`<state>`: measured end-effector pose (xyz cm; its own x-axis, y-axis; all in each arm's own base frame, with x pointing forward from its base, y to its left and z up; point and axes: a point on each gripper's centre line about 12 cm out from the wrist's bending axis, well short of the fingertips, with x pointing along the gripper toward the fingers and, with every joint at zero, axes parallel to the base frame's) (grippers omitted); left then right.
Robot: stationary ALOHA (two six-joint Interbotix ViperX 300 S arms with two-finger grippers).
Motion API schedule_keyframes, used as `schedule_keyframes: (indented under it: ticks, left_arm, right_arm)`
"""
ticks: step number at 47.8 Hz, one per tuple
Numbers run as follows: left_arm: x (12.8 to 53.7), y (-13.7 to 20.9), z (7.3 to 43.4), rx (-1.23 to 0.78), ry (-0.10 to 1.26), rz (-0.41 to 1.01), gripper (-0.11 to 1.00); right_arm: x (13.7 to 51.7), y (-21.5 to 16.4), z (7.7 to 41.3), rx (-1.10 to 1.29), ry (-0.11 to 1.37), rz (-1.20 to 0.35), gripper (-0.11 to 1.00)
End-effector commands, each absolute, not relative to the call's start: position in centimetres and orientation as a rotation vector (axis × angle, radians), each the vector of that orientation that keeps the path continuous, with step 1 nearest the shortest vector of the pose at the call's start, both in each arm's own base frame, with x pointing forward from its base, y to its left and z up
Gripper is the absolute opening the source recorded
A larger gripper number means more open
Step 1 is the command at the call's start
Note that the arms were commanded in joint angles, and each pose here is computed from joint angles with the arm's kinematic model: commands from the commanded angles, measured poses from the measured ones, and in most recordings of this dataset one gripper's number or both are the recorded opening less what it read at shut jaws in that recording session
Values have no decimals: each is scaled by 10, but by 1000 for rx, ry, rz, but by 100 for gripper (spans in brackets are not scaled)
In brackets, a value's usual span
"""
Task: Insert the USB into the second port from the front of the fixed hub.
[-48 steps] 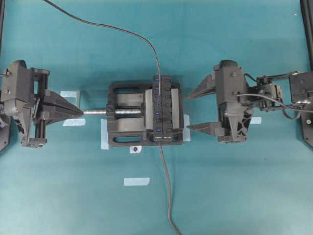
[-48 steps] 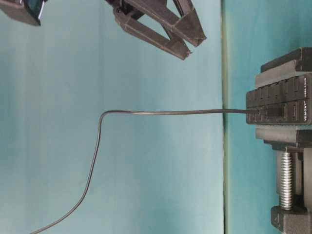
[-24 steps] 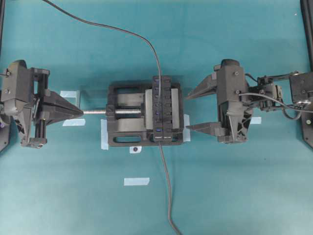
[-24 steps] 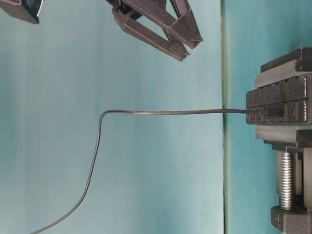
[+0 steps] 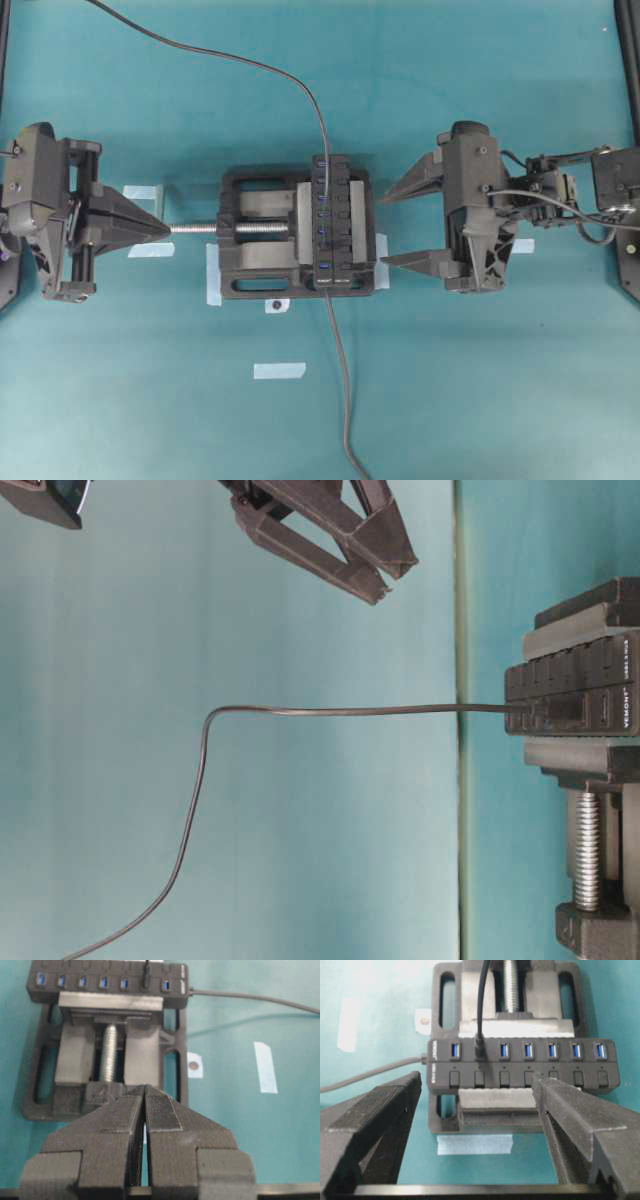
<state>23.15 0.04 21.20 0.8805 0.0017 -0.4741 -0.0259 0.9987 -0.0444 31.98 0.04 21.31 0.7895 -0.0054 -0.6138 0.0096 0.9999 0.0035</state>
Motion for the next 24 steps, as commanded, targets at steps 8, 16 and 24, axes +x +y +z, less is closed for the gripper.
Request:
schedule_keyframes:
  ticks: [8, 16, 24]
  left_arm:
    - [235, 0, 219, -48, 468, 13, 0]
    - [235, 0, 218, -48, 472, 14, 0]
    - [235, 0, 218, -50, 472, 14, 0]
  right_arm:
    - [322, 0, 217, 15, 647, -11, 84]
    - [323, 0, 214, 13, 655, -11, 84]
    - [324, 0, 212, 11, 662, -11, 84]
